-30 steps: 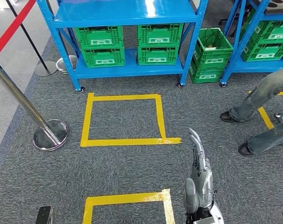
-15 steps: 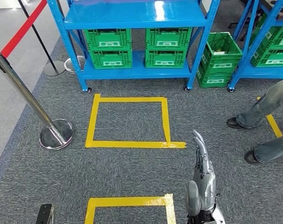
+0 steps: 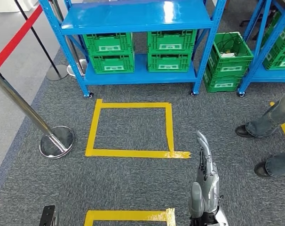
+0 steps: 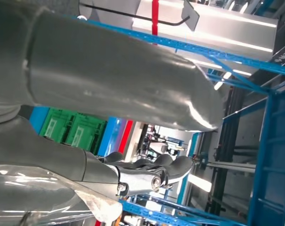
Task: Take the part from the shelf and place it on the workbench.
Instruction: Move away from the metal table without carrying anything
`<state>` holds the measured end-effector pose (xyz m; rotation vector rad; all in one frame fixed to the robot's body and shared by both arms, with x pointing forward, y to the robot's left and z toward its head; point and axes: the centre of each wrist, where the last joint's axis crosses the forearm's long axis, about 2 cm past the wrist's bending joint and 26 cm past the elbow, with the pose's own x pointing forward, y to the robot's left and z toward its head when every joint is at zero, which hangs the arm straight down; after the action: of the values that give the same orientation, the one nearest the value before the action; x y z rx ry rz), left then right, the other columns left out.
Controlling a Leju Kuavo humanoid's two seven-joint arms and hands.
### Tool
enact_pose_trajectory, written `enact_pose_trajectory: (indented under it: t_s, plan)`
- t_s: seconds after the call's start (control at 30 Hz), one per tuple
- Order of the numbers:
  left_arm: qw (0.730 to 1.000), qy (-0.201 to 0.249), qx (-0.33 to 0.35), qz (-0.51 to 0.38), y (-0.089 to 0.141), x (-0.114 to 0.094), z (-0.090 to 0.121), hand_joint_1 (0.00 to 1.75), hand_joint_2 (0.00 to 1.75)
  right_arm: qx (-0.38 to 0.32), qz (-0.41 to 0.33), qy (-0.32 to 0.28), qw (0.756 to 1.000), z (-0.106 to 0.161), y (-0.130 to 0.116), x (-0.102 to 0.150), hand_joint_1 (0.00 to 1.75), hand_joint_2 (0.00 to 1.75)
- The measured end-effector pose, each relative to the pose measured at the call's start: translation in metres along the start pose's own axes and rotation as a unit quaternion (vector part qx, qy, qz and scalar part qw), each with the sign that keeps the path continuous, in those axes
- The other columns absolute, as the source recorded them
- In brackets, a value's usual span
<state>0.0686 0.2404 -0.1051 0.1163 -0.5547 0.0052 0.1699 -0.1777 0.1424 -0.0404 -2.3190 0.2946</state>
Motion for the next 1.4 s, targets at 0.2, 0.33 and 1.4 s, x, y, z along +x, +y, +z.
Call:
enact_pose_trajectory:
  t_s: [0.2, 0.33, 1.4]
  plan:
    - [1.000, 0.008, 0.001, -0.001, 0.002, -0.008, 0.003, 0.00, 0.00, 0.000, 0.000, 0.001, 1.000, 0.000, 0.000, 0.000, 0.00, 0.00]
    - [1.000, 0.003, 0.002, 0.000, 0.002, -0.003, 0.001, 0.00, 0.00, -0.001, 0.001, -0.004, 1.000, -0.002, -0.001, 0.000, 0.00, 0.00]
    - [1.000, -0.006, 0.000, 0.008, -0.003, 0.007, -0.002, 0.00, 0.00, -0.003, -0.005, -0.013, 1.000, -0.008, 0.003, 0.003, 0.00, 0.00]
